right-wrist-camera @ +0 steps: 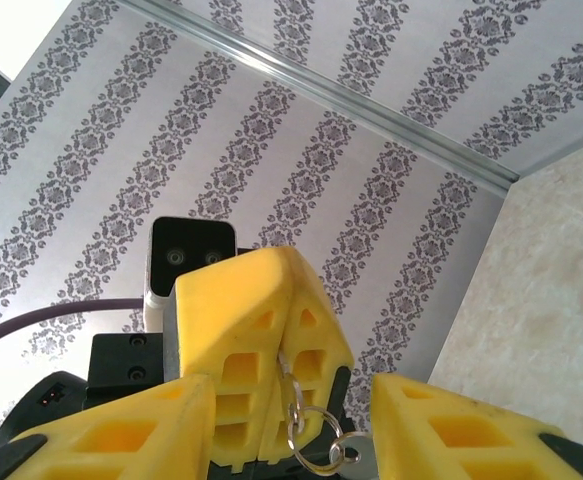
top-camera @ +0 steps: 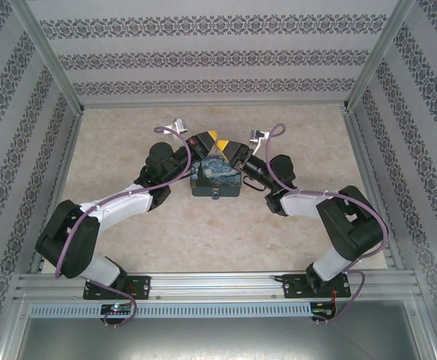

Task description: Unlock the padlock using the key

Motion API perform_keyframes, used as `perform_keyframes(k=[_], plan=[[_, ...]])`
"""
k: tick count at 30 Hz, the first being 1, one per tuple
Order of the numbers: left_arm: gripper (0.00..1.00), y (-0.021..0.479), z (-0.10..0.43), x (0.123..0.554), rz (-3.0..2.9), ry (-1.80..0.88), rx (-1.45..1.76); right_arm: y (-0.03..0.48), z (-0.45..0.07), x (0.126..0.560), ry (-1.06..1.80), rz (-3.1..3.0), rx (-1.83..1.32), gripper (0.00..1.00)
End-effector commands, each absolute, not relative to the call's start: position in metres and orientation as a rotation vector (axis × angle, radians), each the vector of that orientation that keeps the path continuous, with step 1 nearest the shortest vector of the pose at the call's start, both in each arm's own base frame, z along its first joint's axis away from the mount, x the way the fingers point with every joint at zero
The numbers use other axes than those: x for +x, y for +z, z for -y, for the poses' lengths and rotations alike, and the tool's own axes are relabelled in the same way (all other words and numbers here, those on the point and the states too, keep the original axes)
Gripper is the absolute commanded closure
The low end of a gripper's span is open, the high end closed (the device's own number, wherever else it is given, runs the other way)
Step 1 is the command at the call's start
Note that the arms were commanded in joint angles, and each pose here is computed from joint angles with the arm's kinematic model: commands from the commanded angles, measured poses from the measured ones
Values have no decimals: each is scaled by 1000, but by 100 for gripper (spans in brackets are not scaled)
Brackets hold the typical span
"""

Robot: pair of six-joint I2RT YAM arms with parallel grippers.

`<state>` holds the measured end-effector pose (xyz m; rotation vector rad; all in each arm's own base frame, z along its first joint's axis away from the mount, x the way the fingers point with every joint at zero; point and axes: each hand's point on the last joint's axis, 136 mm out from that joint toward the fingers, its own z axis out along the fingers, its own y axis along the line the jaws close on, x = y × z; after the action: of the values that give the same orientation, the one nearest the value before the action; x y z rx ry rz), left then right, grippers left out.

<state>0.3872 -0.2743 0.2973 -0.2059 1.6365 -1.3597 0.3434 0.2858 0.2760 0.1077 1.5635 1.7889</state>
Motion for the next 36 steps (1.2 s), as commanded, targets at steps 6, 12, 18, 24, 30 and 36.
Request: perform_keyframes(k=[6,12,18,24,30,36], plan=[[100,310,281,383,-1576,-1396,-198,293,-294,343,1815,-1493,68,59],[100,310,282,382,-1573,-1397,-200,289,-294,345,1811,-1501,82,69],[100,309,281,382,-1574,-1394,-204,284,-293,346,1807,-1512,96,84],[100,310,279,381,-1570,-1392,-209,280,-292,348,1804,-1520,109,100],[100,308,277,379,-1563,-1396,-225,275,-284,354,1789,-1524,158,100],[100,304,277,378,-1570,-1398,-238,272,-283,356,1787,-1527,176,100]])
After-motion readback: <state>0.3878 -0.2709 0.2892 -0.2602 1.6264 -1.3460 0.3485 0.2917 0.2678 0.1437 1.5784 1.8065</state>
